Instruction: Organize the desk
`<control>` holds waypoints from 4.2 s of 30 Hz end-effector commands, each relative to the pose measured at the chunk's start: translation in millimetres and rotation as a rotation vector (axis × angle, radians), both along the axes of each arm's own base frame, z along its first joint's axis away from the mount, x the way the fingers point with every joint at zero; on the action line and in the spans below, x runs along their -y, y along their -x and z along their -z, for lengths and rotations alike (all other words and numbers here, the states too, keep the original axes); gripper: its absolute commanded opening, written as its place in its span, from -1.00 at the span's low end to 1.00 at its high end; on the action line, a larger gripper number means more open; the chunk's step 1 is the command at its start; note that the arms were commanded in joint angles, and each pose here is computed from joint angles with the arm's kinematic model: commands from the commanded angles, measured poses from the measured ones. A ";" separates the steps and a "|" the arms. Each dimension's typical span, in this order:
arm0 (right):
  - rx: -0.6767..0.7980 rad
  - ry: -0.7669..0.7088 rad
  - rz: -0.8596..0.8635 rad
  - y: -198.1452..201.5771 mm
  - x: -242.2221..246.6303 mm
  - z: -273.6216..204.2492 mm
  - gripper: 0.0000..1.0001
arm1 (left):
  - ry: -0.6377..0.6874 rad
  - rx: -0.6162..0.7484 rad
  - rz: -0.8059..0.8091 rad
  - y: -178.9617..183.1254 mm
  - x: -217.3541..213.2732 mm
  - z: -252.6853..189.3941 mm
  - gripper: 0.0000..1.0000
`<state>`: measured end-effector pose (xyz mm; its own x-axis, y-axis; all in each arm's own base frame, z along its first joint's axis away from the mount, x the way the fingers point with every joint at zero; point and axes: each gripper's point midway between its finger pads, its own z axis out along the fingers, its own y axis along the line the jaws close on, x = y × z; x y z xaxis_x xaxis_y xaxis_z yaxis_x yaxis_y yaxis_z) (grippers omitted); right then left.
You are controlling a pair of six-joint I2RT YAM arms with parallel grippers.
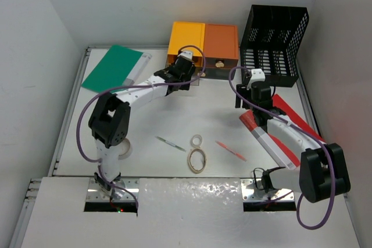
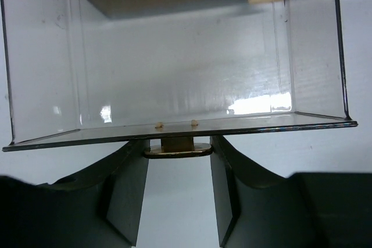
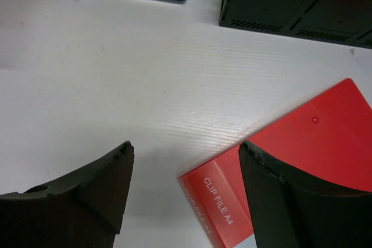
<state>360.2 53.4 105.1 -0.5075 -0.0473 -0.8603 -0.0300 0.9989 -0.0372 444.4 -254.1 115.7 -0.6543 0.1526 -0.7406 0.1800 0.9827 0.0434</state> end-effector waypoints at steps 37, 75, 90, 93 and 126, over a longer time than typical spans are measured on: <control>-0.199 -0.108 -0.284 42.7 -45.4 12.2 0.72 | -0.460 -0.094 1.588 233.3 -39.4 56.8 0.57; -0.193 -0.111 -0.283 41.1 -45.5 16.2 0.72 | 0.293 0.326 0.742 85.3 14.2 -184.4 -1.00; -0.199 -0.122 -0.283 43.0 -46.6 19.2 0.72 | 0.127 0.359 0.371 -50.5 -4.0 -145.2 -1.00; -0.204 -0.124 -0.288 42.1 -48.1 20.0 0.72 | 0.081 0.314 0.376 -57.1 -6.3 -120.5 -1.00; -0.196 -0.189 -0.305 40.7 -59.2 19.3 0.72 | -0.115 0.003 -0.070 137.1 -322.9 -140.9 0.56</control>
